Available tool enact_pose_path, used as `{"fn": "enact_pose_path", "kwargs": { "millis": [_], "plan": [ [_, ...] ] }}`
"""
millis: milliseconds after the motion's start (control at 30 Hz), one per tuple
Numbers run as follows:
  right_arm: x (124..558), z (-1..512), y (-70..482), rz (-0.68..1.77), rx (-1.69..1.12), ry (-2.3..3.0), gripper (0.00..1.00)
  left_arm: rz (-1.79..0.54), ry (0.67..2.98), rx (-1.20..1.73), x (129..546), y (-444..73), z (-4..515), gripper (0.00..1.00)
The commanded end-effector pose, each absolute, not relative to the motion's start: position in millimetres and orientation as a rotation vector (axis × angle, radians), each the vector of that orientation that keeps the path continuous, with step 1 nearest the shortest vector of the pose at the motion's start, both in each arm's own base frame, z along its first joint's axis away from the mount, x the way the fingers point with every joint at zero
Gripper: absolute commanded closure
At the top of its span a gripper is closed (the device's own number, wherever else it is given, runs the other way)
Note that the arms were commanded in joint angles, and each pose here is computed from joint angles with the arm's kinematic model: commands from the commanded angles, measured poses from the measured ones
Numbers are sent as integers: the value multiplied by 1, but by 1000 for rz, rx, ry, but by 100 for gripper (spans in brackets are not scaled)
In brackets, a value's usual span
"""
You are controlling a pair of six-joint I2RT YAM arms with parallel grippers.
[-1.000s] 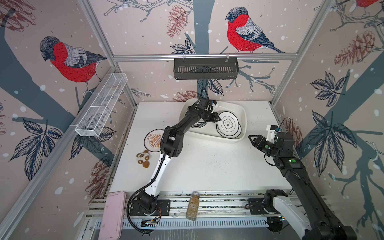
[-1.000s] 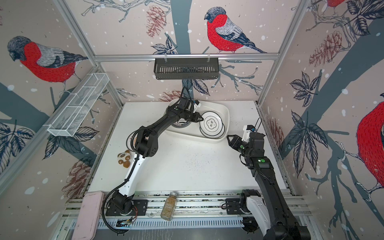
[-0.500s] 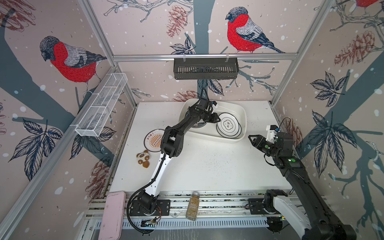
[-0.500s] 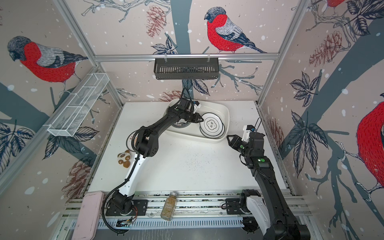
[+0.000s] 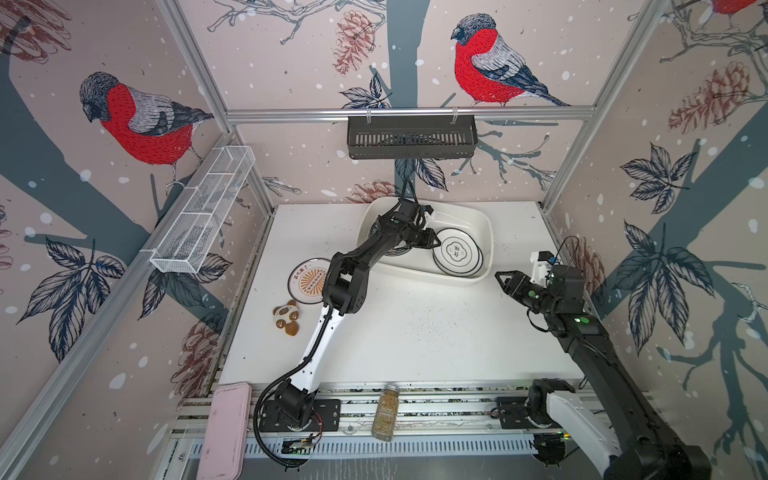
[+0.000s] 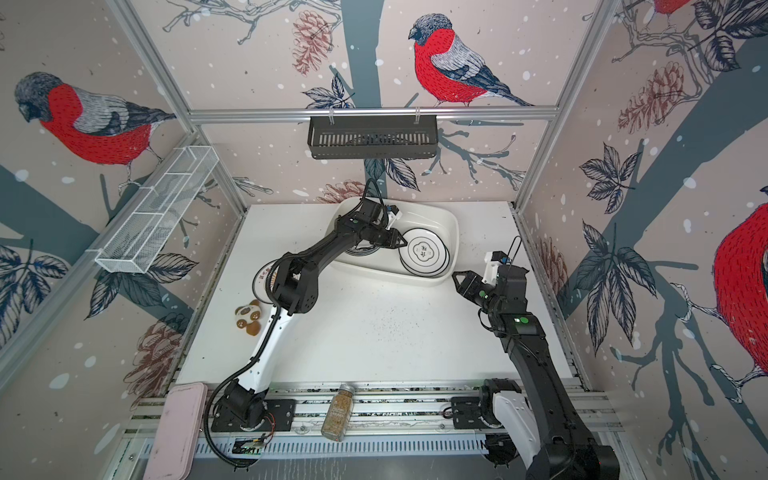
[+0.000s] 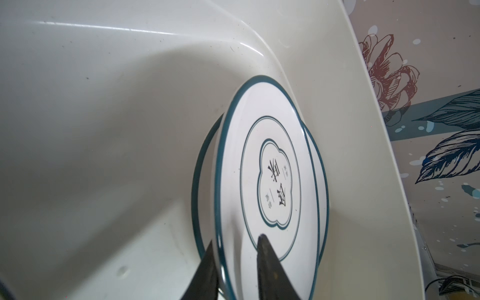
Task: Place the plates into the plastic bin on the countertop
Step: 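Open the left gripper to release the plate flat in the bin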
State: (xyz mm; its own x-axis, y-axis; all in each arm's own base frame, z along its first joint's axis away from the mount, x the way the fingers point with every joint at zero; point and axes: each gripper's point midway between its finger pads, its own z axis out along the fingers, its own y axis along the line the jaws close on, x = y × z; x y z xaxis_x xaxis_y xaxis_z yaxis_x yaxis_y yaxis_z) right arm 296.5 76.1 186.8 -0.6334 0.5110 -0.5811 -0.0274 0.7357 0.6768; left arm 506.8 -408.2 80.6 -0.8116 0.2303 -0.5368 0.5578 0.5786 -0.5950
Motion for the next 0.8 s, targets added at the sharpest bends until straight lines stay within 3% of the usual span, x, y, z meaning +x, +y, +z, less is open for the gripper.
{"fn": "enact_pose_path", "kwargs": {
  "millis": [0,600,767],
  "plan": [
    [300,193,76,849,354,2092,51,-1132,2391,651,505,-413,82,71],
    [300,192,77,857,359,2089,51,-1106,2420,643,505,-409,70,63],
    [300,193,76,857,360,2085,51,-1097,2425,639,505,-408,70,56]
  ]
}}
